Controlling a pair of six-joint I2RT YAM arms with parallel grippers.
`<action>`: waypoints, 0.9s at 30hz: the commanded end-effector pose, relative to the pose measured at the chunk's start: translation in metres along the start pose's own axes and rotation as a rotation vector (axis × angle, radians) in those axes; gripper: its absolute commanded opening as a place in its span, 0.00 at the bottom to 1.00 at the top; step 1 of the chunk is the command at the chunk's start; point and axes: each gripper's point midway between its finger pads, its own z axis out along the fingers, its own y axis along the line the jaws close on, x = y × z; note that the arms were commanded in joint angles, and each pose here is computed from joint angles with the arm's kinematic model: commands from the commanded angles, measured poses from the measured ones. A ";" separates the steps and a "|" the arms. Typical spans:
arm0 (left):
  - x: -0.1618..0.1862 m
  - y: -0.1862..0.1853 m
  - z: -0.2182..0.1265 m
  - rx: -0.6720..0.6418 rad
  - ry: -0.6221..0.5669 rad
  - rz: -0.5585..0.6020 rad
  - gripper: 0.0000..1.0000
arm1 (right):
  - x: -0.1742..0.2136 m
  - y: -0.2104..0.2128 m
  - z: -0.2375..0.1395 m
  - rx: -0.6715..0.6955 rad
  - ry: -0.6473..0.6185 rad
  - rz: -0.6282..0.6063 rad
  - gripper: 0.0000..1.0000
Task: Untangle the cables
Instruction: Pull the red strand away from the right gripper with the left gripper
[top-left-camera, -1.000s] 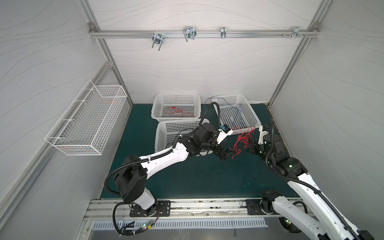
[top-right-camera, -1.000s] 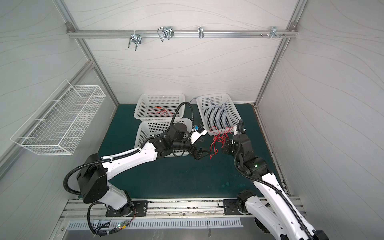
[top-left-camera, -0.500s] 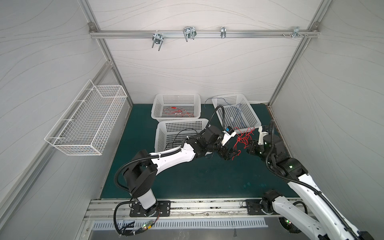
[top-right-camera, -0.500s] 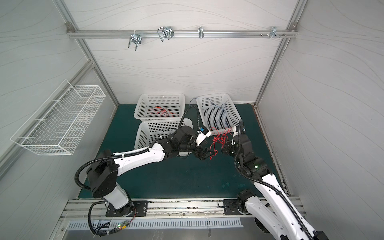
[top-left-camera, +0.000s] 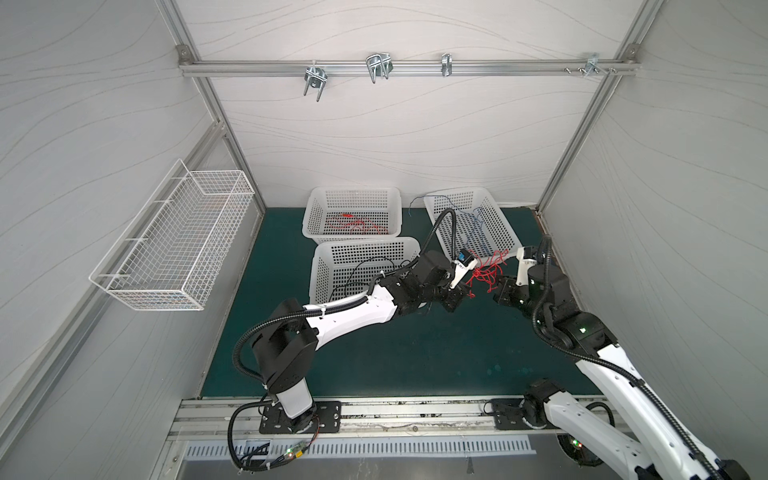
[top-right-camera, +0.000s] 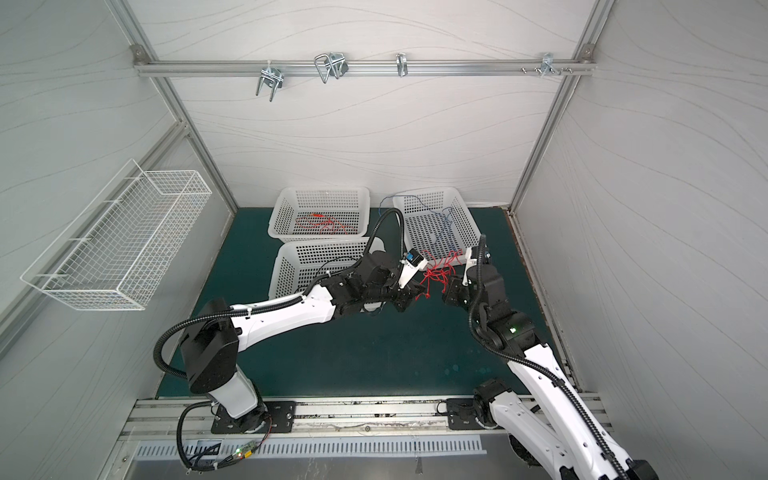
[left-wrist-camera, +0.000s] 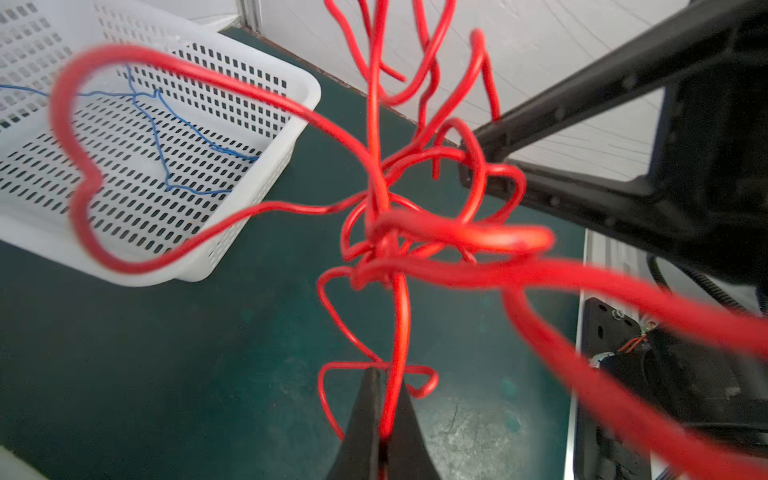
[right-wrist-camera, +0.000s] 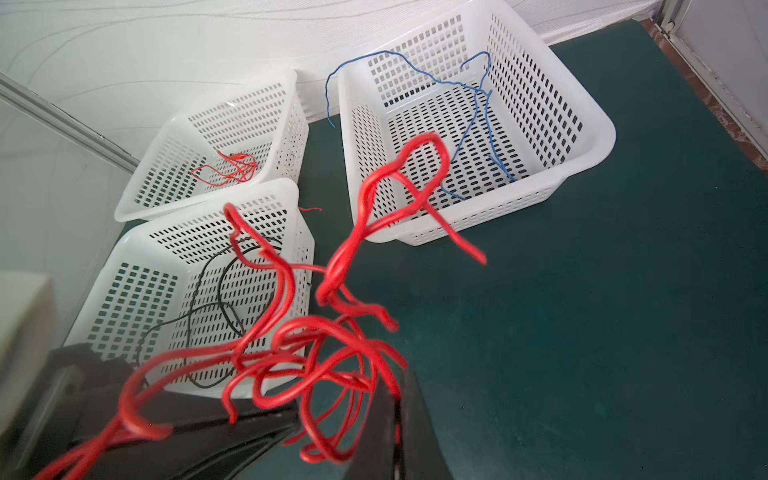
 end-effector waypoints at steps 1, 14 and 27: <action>-0.026 0.016 -0.011 -0.109 -0.064 0.027 0.00 | -0.008 -0.003 -0.001 0.019 -0.021 -0.015 0.00; -0.036 0.083 -0.074 -0.491 -0.069 0.027 0.00 | 0.029 -0.038 0.013 0.117 0.100 -0.027 0.00; -0.028 0.152 -0.176 -0.832 -0.081 -0.027 0.00 | 0.031 -0.098 -0.003 0.259 0.111 0.049 0.00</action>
